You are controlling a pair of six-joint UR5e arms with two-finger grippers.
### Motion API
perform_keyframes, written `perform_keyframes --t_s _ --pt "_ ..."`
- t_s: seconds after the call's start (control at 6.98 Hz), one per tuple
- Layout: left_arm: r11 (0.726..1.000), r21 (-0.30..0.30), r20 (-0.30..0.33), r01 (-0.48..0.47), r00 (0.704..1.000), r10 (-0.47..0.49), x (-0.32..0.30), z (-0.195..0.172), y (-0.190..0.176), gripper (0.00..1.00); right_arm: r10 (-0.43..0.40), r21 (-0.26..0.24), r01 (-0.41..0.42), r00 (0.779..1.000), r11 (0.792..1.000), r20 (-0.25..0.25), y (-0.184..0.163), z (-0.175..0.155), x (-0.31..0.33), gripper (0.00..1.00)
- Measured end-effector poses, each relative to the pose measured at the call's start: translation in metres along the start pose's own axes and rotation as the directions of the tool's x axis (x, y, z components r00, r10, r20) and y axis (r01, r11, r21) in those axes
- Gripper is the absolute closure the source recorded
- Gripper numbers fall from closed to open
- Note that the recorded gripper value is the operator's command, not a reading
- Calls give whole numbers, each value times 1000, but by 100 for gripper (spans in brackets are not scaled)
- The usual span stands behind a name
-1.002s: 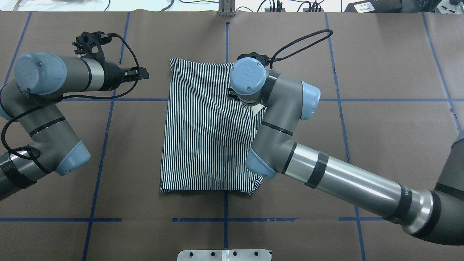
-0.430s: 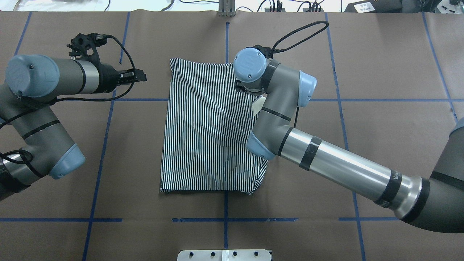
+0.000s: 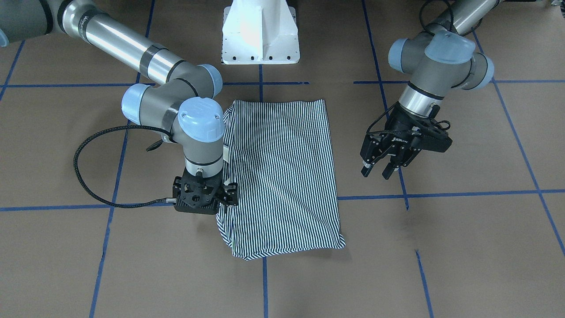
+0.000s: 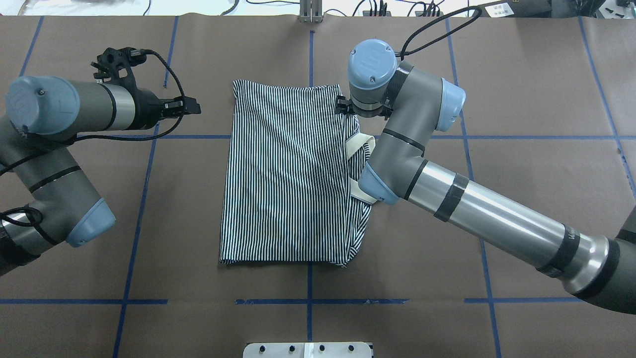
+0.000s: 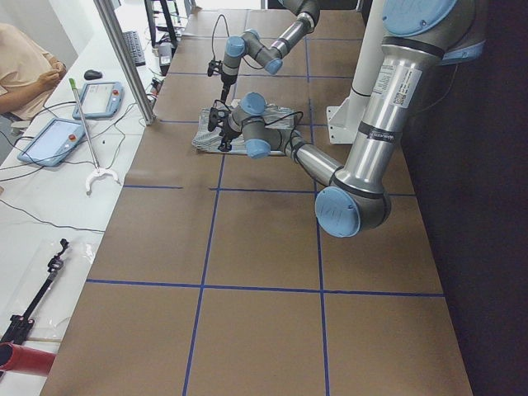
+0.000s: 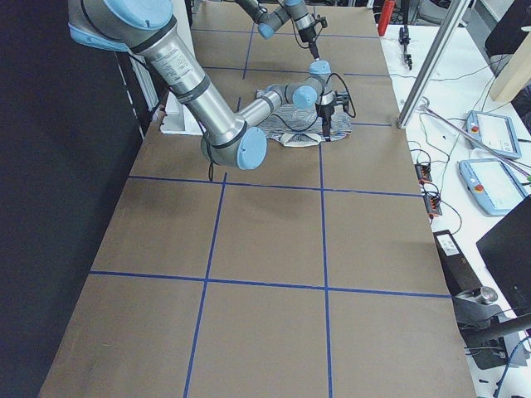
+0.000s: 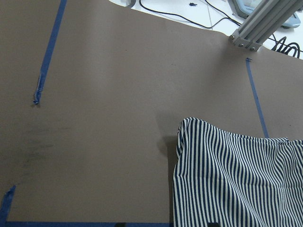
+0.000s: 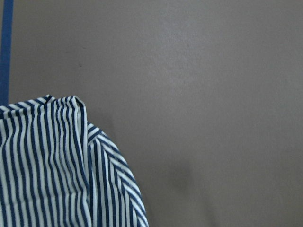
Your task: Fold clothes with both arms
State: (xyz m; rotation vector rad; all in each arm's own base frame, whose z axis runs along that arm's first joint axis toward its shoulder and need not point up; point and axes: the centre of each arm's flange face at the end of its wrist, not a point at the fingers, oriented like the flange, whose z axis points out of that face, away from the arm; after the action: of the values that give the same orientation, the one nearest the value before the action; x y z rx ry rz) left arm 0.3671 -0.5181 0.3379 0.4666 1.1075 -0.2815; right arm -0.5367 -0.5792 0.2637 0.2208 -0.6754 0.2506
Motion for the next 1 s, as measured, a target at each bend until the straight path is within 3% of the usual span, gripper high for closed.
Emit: perform_keyframes --t_s 0.14,0.29,0.57,1.0 --pt "1000 0 0 0 1000 0 0 0 0 34 72 15 -72 997 997 34 37 -15 8 30" --pt "1000 -1 1 -1 1000 1 0 1 0 34 147 32 -150 986 988 76 90 -31 16 39" --pt "1000 -2 3 0 1000 0 -1 1 1 34 297 37 -304 947 952 125 168 -44 18 40" --pt "1000 -3 7 1 1000 -1 -3 3 1 34 455 -27 -455 881 890 128 235 -47 2 31"
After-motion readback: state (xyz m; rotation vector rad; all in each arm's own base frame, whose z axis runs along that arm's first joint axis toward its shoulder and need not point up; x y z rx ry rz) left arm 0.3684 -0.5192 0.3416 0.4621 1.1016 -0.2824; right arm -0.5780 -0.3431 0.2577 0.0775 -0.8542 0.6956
